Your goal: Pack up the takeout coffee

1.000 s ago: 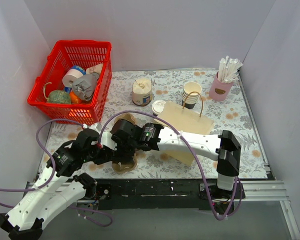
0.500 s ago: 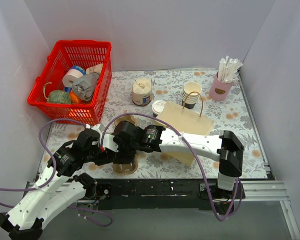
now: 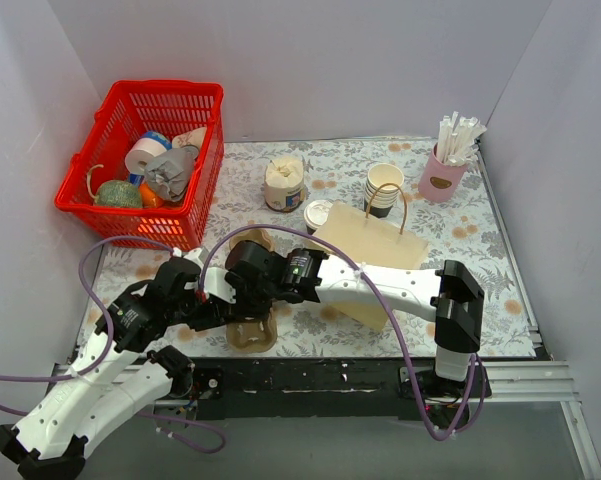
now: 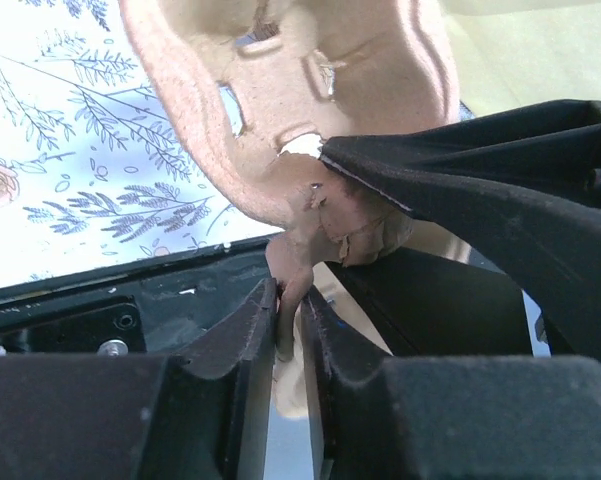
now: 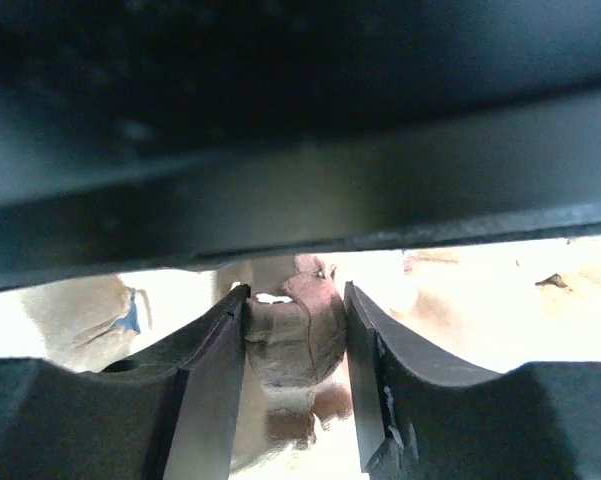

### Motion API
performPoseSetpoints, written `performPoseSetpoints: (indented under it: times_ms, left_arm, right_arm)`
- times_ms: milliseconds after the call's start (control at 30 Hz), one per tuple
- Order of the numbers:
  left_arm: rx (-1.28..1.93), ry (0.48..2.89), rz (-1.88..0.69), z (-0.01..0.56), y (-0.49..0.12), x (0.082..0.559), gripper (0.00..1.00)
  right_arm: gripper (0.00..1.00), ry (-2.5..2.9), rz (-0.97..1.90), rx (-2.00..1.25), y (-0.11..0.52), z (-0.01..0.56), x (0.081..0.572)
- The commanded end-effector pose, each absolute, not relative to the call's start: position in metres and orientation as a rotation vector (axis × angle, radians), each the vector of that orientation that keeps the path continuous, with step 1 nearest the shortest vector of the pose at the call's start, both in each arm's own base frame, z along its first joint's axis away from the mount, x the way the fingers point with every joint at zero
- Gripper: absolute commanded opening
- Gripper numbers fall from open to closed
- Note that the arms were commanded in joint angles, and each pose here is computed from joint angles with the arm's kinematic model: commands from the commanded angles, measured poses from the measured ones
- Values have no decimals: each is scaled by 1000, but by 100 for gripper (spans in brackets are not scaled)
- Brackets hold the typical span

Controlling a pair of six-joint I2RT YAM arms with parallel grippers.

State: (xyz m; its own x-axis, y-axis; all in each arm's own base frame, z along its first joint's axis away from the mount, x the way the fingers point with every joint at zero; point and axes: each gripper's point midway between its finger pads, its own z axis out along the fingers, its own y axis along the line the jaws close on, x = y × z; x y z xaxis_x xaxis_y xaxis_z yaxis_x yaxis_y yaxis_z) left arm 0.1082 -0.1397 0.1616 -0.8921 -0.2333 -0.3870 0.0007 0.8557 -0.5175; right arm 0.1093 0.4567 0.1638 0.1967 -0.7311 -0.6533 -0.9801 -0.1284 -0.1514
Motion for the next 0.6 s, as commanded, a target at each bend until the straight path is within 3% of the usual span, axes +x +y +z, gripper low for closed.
performPoseSetpoints:
  times_ms: [0,67,133,267,567]
  left_arm:
    - [-119,2527,-823,184,-151,110,21]
    - [-104,2515,-857,190,-154,108,34]
    - [-98,2491,-884,196,-155,107,36]
    - [-90,2447,-925,210,-155,104,56]
    - [-59,2263,-1052,260,-152,94,82]
  right_arm:
    - [42,1570,582,-1858,465,179,115]
    - [42,1579,563,-1846,463,179,118]
    - [41,1593,556,-1826,461,178,119]
    - [41,1611,545,-1793,454,178,122]
    - [41,1658,510,-1644,434,194,141]
